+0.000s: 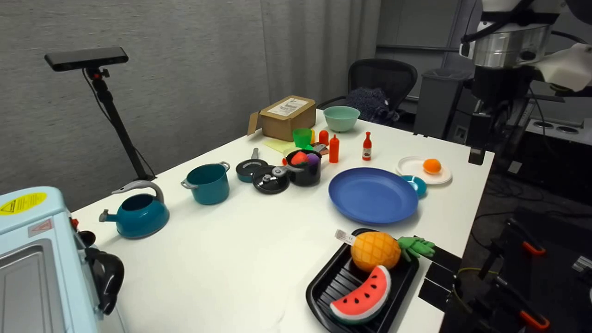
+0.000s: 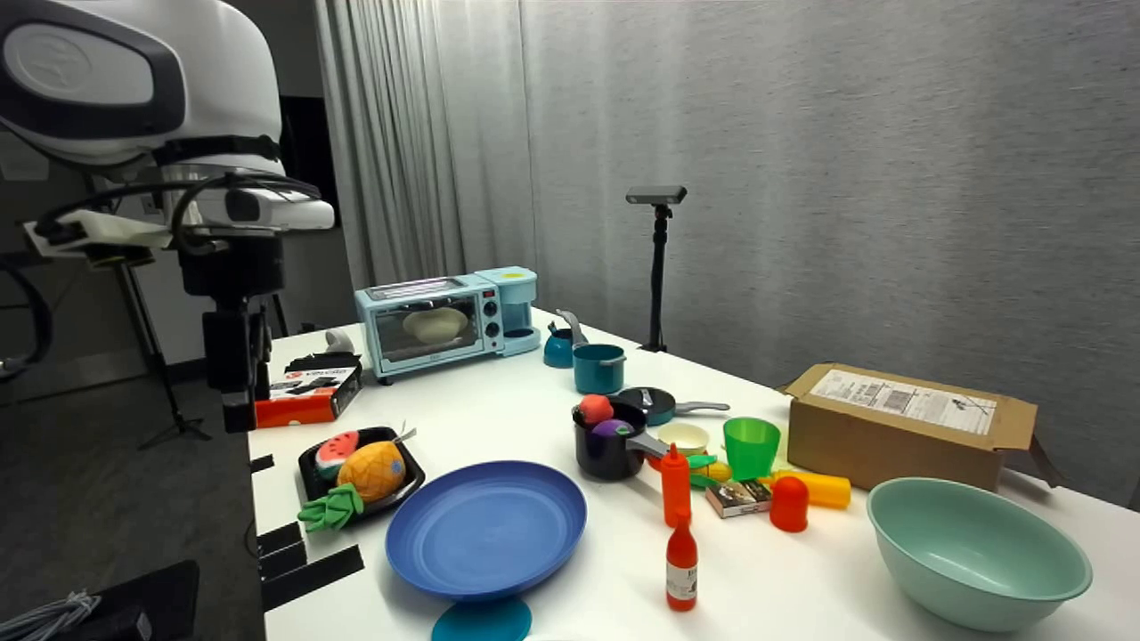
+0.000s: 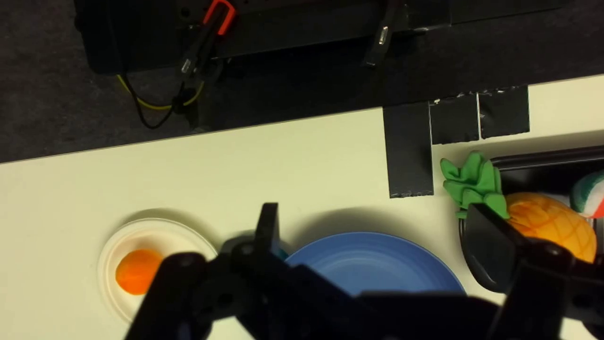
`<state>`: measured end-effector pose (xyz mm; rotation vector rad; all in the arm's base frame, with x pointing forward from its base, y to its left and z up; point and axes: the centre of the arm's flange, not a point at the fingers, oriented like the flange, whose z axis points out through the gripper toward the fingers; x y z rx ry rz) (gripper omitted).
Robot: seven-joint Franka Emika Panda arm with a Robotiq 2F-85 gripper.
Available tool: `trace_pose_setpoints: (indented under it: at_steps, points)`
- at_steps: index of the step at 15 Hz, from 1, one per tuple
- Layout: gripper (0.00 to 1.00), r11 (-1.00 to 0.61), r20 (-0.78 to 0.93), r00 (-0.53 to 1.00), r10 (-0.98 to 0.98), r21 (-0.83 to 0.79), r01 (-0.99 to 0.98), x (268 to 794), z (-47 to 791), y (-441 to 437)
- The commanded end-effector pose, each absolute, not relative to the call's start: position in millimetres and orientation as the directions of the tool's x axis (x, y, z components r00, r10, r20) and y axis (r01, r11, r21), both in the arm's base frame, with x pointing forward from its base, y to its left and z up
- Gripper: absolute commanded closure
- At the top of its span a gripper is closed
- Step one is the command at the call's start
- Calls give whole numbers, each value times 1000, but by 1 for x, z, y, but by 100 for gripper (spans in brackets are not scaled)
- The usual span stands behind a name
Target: Put the strawberry, the eggplant, the pineapple, the watermelon and the orange plush toys on the blue plate
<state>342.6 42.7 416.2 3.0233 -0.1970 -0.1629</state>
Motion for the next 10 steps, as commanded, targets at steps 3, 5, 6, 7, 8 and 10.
trace_pose_setpoints:
  at_steps: [3,5,6,7,8,10]
  points:
    - [0,-981,-18,990,-142,135,-138,371,419,44]
    - [0,-980,25,989,-147,131,-149,389,417,45]
    - [0,-980,45,988,-148,131,-153,400,417,45]
    - [0,-981,57,988,-143,124,-149,413,417,45]
    - [0,-981,73,987,-141,122,-150,429,418,45]
    - [0,-982,100,984,-144,109,-155,462,425,46]
